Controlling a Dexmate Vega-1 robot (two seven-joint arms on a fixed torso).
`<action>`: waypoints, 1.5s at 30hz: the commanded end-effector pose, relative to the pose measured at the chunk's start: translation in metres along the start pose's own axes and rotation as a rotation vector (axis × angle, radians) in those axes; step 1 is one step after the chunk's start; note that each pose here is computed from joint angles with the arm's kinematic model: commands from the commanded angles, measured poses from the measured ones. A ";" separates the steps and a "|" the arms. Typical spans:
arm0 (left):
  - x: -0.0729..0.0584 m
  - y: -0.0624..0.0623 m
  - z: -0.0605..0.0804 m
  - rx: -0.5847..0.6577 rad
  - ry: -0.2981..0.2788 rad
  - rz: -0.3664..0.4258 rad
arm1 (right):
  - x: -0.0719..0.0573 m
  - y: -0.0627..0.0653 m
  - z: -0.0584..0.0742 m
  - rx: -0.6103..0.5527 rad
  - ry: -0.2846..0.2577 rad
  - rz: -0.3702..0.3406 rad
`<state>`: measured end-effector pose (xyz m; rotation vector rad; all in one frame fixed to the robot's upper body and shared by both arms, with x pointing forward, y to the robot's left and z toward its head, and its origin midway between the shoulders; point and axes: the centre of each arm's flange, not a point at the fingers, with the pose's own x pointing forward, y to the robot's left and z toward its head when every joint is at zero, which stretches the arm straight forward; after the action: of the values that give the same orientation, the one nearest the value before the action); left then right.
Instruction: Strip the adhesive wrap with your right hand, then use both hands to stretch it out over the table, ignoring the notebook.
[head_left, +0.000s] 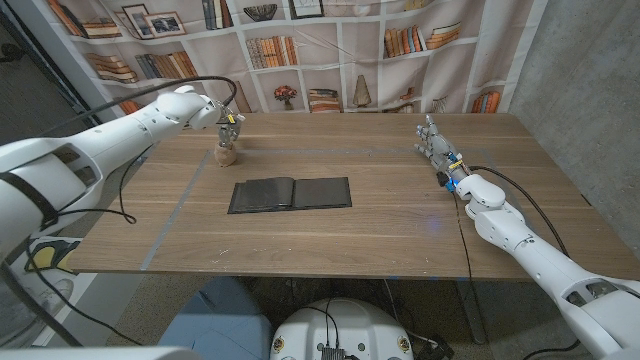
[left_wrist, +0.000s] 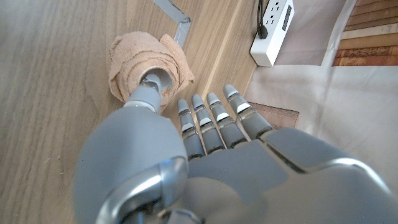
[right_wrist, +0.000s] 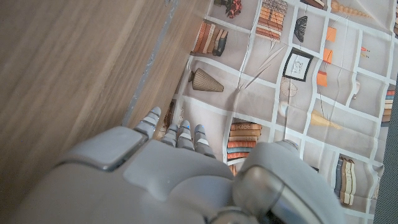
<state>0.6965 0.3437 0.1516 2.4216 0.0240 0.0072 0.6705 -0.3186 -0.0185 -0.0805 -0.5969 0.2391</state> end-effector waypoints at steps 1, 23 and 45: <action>-0.008 -0.002 0.005 0.003 -0.006 -0.009 | 0.002 0.003 -0.001 0.003 0.001 0.013; -0.010 -0.018 0.008 0.044 0.023 -0.059 | 0.013 0.010 -0.001 -0.005 0.013 0.048; -0.011 -0.022 0.022 0.100 0.037 -0.103 | 0.014 0.015 -0.004 0.001 0.025 0.064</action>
<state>0.6858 0.3495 0.1270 2.4917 0.1429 0.0073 0.6804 -0.3030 -0.0147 -0.0999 -0.5758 0.2902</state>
